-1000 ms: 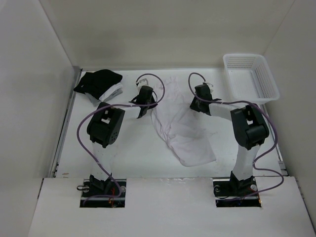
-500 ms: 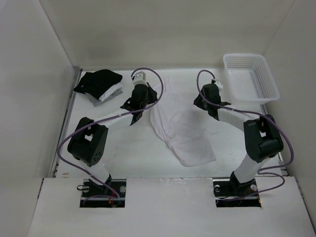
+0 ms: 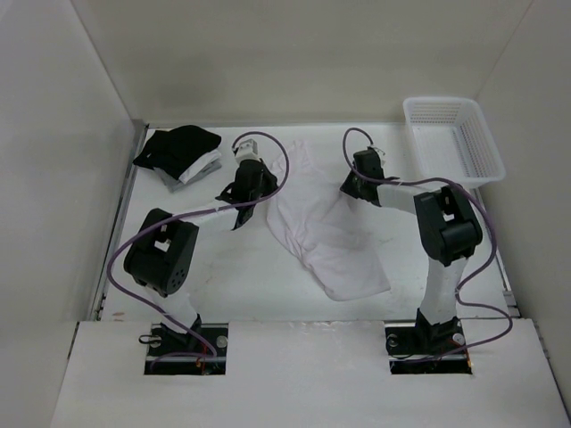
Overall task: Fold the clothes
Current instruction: Flatten the tank top out
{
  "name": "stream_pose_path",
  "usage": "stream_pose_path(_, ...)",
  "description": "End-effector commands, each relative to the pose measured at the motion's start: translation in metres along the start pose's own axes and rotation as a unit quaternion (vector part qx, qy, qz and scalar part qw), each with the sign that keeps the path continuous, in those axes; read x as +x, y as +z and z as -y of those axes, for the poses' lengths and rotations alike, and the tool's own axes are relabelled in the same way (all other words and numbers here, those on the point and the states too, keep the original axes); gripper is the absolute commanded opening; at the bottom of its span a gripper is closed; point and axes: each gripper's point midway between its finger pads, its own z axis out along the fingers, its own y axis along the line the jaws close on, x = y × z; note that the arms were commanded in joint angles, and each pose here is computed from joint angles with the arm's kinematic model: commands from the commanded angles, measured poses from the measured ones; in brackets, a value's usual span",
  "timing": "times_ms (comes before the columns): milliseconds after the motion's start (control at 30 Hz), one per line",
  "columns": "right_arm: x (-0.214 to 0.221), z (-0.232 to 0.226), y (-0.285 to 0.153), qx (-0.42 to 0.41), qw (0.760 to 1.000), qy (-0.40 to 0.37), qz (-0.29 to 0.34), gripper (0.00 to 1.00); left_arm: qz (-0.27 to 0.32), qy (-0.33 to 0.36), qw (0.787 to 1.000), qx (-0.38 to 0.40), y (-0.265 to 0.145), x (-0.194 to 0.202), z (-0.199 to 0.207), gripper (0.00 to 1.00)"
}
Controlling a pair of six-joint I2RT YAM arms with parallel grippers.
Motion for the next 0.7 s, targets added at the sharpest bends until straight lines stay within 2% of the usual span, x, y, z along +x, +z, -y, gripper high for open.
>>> stream_pose_path(0, -0.005, -0.025, 0.003, -0.036, 0.999, 0.014, -0.009, 0.1, 0.018, -0.017, 0.999, 0.022, 0.001, -0.012, 0.01, 0.03)
stream_pose_path(33, -0.009, -0.026, 0.001, -0.037, 0.999, 0.017, -0.004, 0.03, 0.021, -0.019, 0.999, 0.024, 0.0, -0.014, 0.012, 0.03)
stream_pose_path(67, -0.015, -0.028, -0.006, -0.043, 0.999, 0.019, 0.008, 0.0, 0.027, -0.02, 0.999, 0.028, -0.003, -0.02, 0.015, 0.03)
stream_pose_path(200, -0.051, -0.047, -0.067, -0.087, 0.992, -0.009, 0.096, 0.0, 0.072, -0.03, 0.995, 0.055, -0.039, -0.061, 0.034, 0.02)
stream_pose_path(333, -0.065, -0.078, -0.17, -0.147, 0.973, -0.062, 0.166, 0.0, 0.146, -0.026, 0.985, 0.088, -0.113, -0.118, 0.06, 0.02)
stream_pose_path(533, -0.074, -0.103, -0.317, -0.235, 0.937, -0.083, 0.243, 0.0, 0.246, -0.022, 0.961, 0.125, -0.236, -0.182, 0.085, 0.02)
stream_pose_path(667, -0.076, -0.108, -0.379, -0.271, 0.92, -0.085, 0.27, 0.01, 0.276, -0.015, 0.95, 0.146, -0.287, -0.201, 0.101, 0.03)
